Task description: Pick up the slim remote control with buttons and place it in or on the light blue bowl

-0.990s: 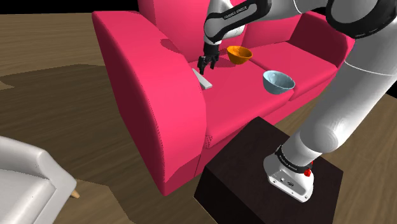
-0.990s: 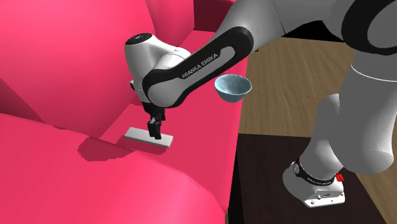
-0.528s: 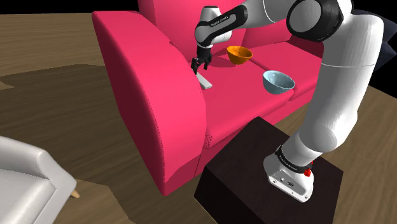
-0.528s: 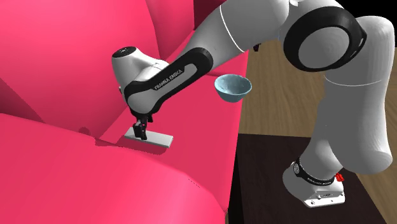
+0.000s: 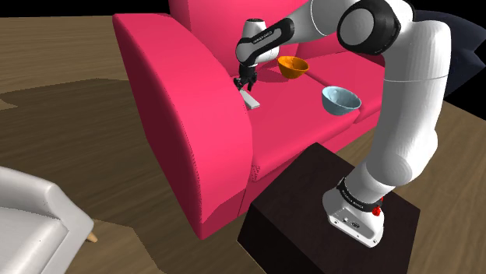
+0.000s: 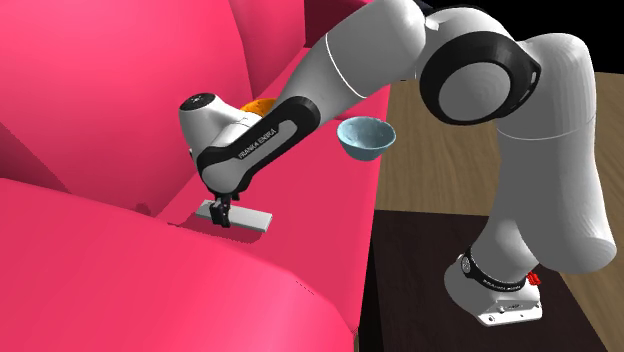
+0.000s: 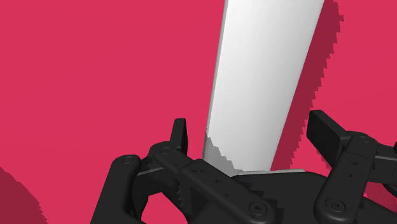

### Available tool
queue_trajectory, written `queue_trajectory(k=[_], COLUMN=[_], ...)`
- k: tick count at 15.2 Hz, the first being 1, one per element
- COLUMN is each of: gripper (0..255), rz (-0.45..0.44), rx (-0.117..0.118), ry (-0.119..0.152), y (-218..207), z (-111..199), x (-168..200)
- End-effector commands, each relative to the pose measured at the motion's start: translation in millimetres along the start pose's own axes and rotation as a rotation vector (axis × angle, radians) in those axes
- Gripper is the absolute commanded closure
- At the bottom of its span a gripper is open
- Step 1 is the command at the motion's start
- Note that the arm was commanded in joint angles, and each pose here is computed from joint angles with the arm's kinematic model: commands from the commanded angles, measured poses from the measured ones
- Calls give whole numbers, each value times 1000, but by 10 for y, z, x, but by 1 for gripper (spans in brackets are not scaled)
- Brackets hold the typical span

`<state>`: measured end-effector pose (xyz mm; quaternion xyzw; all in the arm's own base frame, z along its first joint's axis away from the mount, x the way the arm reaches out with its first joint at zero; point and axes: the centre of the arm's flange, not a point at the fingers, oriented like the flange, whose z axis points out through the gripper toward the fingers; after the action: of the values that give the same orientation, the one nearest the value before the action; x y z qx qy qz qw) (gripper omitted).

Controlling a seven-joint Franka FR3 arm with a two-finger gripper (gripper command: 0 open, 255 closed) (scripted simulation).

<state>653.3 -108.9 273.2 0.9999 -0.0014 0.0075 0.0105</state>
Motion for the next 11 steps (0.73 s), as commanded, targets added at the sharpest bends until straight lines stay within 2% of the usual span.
queue_trajectory(k=[1, 8, 9, 11], gripper=[0, 0, 255, 255], rz=[0, 0, 0, 0], rx=[0, 0, 0, 0], ry=[0, 0, 0, 0], y=[-7, -7, -7, -7], z=[72, 71, 71, 71], x=[-3, -3, -3, -3])
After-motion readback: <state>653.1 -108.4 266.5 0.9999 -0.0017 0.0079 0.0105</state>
